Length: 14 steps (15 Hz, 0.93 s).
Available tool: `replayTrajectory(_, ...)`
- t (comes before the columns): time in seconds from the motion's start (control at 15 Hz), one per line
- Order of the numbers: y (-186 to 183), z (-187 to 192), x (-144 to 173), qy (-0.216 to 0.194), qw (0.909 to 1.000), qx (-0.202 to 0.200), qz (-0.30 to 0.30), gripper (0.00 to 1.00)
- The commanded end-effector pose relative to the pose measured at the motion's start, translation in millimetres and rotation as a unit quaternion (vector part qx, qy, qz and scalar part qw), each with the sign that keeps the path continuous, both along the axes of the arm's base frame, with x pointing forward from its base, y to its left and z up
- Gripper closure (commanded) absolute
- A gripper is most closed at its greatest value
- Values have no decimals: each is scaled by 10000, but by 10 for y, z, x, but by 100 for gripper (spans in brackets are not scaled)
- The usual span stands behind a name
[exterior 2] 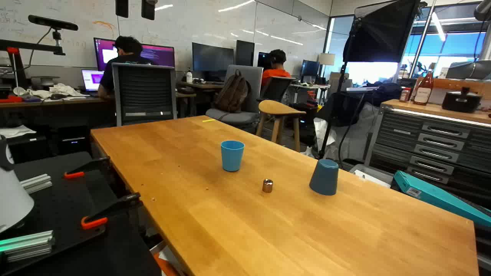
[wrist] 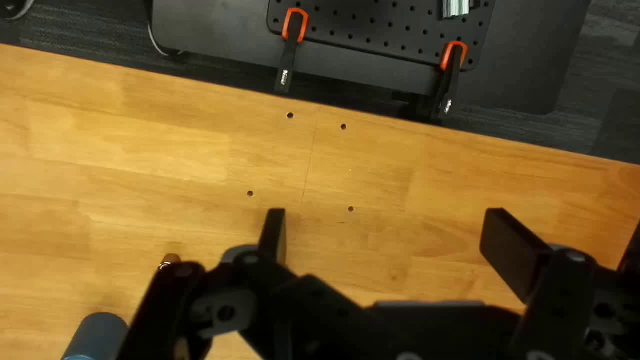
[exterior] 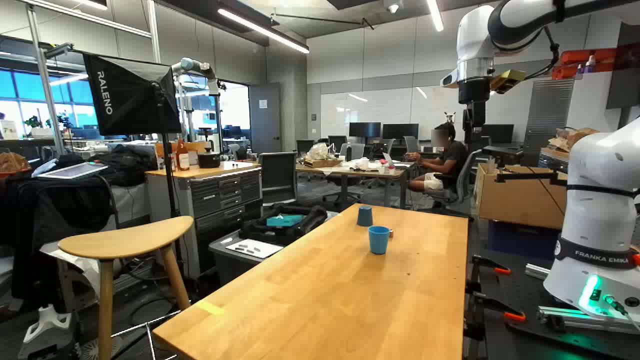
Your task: Pick the object and put it in the blue cup
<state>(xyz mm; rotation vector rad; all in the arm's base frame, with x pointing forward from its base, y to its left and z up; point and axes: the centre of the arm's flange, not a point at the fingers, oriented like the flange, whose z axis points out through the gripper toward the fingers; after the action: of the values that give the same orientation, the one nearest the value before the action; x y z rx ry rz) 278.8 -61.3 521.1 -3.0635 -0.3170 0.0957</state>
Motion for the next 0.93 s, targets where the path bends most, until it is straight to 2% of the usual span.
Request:
replayTrajectory(0.0,-1,9,2,-13,10000,-1,-1,0)
replayTrajectory(0.27,-5,38,4,-46,10000,-4,-5,0)
replayTrajectory(0.4,1,-70,312,-424,9983,-280,-277,0)
replayTrajectory(0.47,-76,-121,569,-670,9955,-402,-529,0)
replayTrajectory(0.67,-333,-325,1154,-1304,9825,-673,-1143,0)
replayTrajectory(0.87,-530,-788,1565,-1494,9704,-983,-1625,0)
